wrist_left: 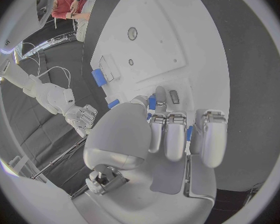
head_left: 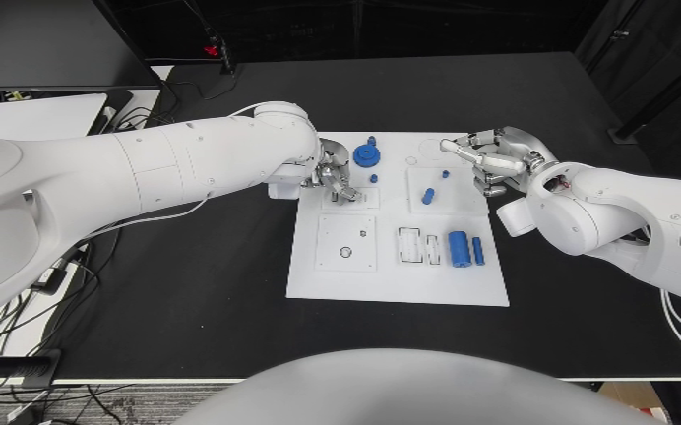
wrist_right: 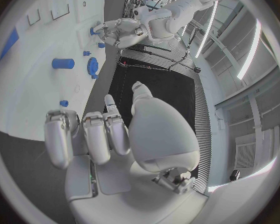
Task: Assemble the parts on the task board
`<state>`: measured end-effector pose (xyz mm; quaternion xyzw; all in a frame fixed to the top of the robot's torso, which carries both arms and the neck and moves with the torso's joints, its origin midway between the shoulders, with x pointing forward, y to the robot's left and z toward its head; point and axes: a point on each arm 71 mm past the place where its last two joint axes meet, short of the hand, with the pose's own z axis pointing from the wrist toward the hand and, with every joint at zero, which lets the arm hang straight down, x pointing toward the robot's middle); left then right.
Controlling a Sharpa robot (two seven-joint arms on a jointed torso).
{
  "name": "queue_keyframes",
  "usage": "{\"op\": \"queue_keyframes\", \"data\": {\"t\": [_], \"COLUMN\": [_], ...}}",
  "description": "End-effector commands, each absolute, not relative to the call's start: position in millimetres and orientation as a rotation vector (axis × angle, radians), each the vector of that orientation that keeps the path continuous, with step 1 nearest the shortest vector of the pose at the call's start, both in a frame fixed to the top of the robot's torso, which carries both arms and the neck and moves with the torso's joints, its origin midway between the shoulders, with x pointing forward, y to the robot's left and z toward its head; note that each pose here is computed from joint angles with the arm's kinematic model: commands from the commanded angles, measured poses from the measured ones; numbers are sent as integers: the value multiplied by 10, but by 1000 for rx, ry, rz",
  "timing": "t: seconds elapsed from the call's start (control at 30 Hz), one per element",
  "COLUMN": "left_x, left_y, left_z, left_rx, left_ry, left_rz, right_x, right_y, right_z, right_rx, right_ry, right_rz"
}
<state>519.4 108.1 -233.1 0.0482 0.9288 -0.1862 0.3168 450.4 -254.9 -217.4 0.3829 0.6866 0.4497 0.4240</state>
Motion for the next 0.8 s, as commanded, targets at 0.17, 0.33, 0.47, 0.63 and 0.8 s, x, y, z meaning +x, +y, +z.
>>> {"op": "queue_keyframes", "data": {"t": [0.17, 0.33, 0.47, 0.63, 0.8], "left_x": [5181, 5183, 5183, 5188, 5193], "left_y": [1097, 1106, 1111, 1111, 1113], "left_z": [-2366, -2367, -2366, -2359, -2353], "left_rx": [129, 120, 116, 106, 97], "left_ry": [2464, 2460, 2456, 2443, 2429], "left_rz": [-458, -448, -446, -453, -459], "right_x": [4502, 4501, 4501, 4502, 4502], "right_y": [-2535, -2536, -2536, -2538, -2537], "right_z": [-2164, -2164, -2164, -2165, -2167], "right_rx": [951, 951, 951, 952, 952], "right_ry": [1721, 1721, 1721, 1722, 1724], "right_rz": [1135, 1135, 1135, 1134, 1134]}}
